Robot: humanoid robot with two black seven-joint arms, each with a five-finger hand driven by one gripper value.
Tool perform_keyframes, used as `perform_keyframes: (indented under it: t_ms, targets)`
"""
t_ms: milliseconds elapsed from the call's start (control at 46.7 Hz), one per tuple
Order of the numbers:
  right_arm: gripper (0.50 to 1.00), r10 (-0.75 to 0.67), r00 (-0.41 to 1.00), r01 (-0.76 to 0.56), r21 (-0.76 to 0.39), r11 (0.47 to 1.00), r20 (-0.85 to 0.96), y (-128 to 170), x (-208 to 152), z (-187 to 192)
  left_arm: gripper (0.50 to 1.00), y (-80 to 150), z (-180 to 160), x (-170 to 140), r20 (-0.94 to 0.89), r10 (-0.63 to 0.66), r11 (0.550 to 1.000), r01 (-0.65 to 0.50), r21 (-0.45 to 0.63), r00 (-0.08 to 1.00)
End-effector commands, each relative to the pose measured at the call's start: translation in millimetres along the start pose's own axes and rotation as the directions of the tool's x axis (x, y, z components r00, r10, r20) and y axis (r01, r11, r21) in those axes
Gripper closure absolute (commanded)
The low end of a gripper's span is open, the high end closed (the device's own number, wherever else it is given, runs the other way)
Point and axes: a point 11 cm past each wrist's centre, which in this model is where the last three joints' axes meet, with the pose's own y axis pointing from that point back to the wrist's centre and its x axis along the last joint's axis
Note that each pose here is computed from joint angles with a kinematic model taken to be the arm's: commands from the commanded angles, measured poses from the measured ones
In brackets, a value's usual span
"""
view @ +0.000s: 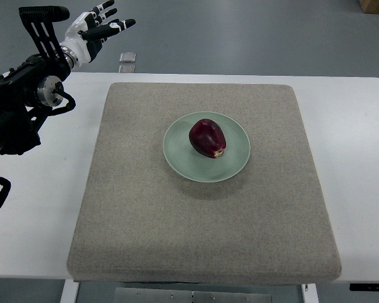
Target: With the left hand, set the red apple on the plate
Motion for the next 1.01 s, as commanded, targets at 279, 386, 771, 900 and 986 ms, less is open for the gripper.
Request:
perform_keyframes:
  t_ms: [279,386,771,900,986]
  targets:
    - [0.536,0.0,1.0,0.0,0.0,1.0,-0.001,0,0,0,0.508,7,-11,-3,-0.191,-0.083,0.994,0.068,-0.081,0.978]
    - [0.536,0.0,1.0,0.0,0.0,1.0,-0.001,0,0,0,0.508,8,-12,2,-0.24,-0.07,0.995,0.049,-0.09,0.968]
    - [0.536,0.0,1.0,0.0,0.0,1.0,0.001,0,0,0,0.508,8,-12,2,-0.239,-0.066,0.995,0.046,-0.091,0.969]
    - [0.536,0.0,1.0,0.0,0.0,1.0,-0.001,0,0,0,0.508,8,-12,2,-0.236,-0.065,0.995,0.045,-0.09,0.969]
    - [0.536,0.0,1.0,0.0,0.0,1.0,-0.001,0,0,0,0.508,8,-12,2,-0.242,-0.064,0.995,0.043,-0.092,0.968]
